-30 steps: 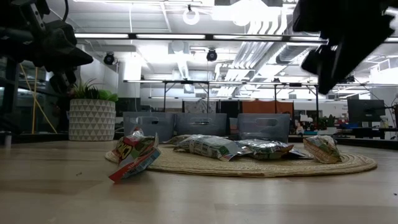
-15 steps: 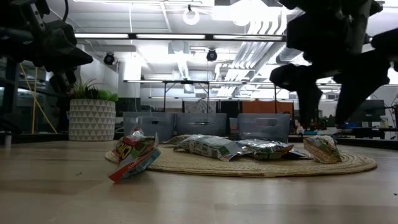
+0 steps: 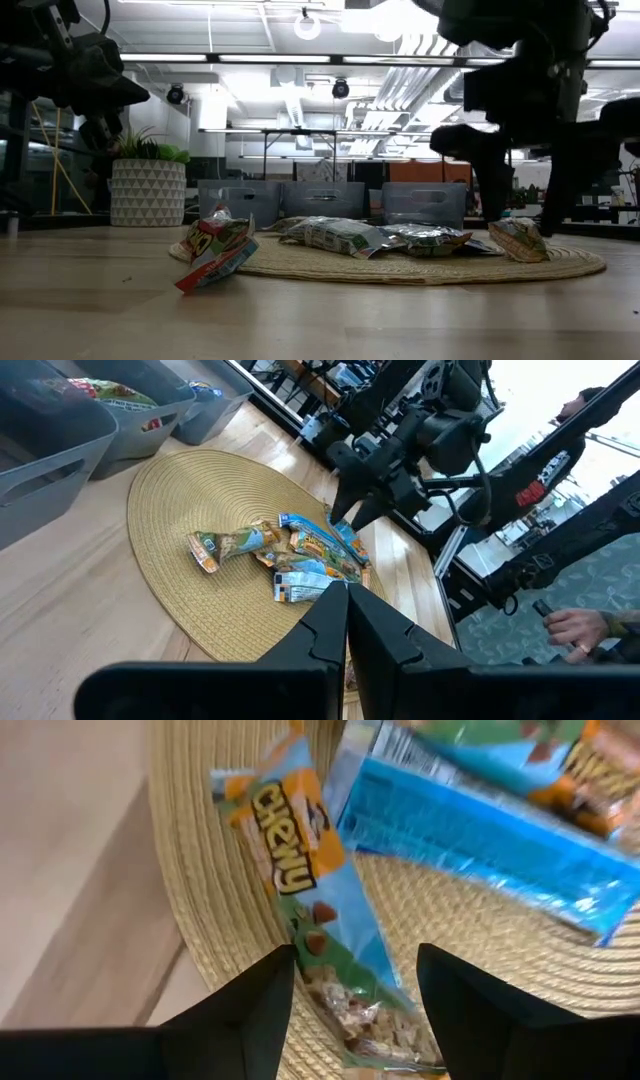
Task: Pick and place Granola Bars by type
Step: Put the yellow granola bar into the left black bin
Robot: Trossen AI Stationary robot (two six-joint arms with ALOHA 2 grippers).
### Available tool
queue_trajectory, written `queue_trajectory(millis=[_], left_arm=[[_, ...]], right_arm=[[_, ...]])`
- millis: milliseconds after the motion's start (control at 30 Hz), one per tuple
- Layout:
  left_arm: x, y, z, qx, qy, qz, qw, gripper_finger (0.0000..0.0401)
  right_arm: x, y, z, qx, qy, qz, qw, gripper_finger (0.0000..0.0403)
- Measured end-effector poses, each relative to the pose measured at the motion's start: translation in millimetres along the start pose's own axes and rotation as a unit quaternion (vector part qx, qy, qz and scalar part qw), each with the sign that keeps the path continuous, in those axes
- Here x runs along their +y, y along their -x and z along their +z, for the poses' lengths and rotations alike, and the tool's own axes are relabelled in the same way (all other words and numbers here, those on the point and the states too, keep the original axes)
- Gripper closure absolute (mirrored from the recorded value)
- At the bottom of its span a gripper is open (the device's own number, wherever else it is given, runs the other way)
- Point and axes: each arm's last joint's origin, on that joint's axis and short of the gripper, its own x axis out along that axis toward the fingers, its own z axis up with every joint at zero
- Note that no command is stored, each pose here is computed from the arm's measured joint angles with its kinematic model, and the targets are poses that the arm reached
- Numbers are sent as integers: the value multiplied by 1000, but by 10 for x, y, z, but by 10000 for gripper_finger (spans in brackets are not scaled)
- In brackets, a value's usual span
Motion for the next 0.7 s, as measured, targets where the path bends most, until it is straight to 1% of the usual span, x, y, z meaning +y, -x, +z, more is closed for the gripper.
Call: queue_trajectory(millis=[133, 267, 367, 467, 700], left_arm=[[0, 0, 0, 0, 0, 0, 1000, 391], [0, 0, 0, 0, 0, 0, 1000, 391], [0, 0, 0, 0, 1, 0, 1000, 391], [1, 0, 1, -1, 1, 1, 1000, 391], [1, 0, 1, -1, 1, 1, 1000, 391]], right_arm=[[8, -84, -21, 21, -8, 9, 1000, 205], [9, -130, -22, 27, -36, 11, 999, 207], [8, -140, -20, 29, -62, 10, 998, 217], [4, -141, -18, 29, -95, 4, 995, 237], [1, -144, -16, 28, -165, -1, 986, 303]])
